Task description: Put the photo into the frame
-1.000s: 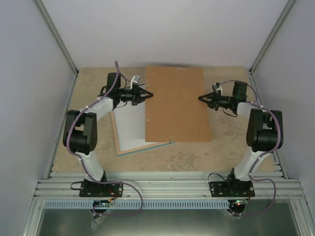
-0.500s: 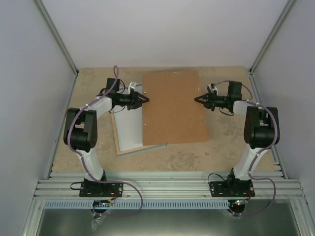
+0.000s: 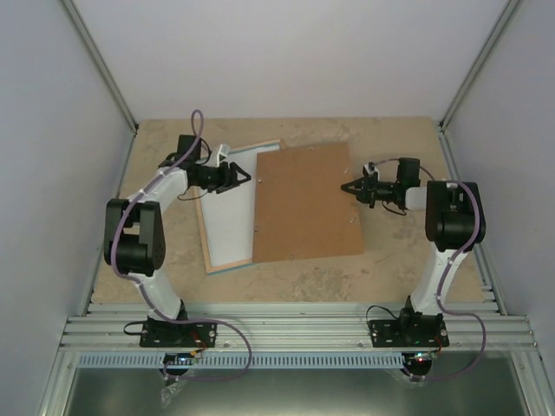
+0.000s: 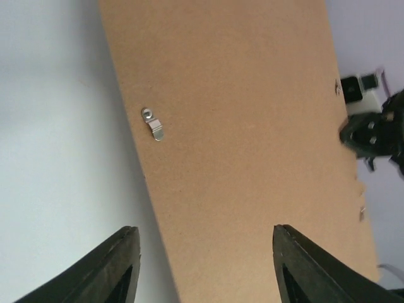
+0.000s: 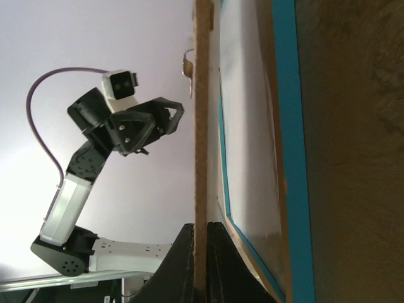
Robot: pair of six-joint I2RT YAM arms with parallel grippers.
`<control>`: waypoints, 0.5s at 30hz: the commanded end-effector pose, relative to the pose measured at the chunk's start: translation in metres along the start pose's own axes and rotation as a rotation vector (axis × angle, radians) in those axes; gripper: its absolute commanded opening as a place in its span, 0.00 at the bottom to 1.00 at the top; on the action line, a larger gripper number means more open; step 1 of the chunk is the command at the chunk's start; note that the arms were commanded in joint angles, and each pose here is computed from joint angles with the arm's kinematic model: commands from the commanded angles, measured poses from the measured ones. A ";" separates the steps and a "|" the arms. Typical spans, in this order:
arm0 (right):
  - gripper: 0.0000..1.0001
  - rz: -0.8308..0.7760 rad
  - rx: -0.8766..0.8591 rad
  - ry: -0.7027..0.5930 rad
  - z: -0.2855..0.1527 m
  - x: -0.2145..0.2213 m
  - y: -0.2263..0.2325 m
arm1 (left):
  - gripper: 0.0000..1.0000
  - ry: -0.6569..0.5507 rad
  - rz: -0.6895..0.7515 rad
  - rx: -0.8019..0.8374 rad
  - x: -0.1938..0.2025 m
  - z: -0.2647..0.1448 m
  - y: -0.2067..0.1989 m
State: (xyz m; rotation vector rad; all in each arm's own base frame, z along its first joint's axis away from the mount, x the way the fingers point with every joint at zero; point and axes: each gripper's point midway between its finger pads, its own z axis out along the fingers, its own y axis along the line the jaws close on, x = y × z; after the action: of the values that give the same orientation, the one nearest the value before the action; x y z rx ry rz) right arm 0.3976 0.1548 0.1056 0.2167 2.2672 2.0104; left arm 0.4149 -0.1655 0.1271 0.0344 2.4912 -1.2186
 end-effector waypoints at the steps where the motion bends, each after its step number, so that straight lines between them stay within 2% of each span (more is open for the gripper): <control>1: 0.00 -0.042 -0.058 0.054 0.000 0.005 0.007 | 0.61 -0.024 0.373 -0.095 -0.001 -0.027 -0.030; 4: 0.01 -0.051 -0.062 0.060 0.001 0.006 0.006 | 0.67 0.062 0.671 -0.147 0.034 -0.019 -0.052; 7: 0.01 -0.056 -0.065 0.066 0.002 0.006 0.009 | 0.75 0.121 0.895 -0.124 0.071 -0.011 -0.082; 12: 0.00 -0.071 -0.072 0.078 0.005 0.007 0.018 | 0.84 0.226 1.220 -0.048 0.138 0.012 -0.131; 15: 0.00 -0.077 -0.074 0.080 0.007 0.006 0.025 | 0.86 0.270 1.345 -0.038 0.164 0.023 -0.144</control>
State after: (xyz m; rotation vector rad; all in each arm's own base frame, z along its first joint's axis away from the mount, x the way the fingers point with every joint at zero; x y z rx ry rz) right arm 0.3984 0.1593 0.1034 0.1711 2.2506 2.0330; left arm 0.2678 -0.2864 0.1851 1.3731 1.9958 -0.7022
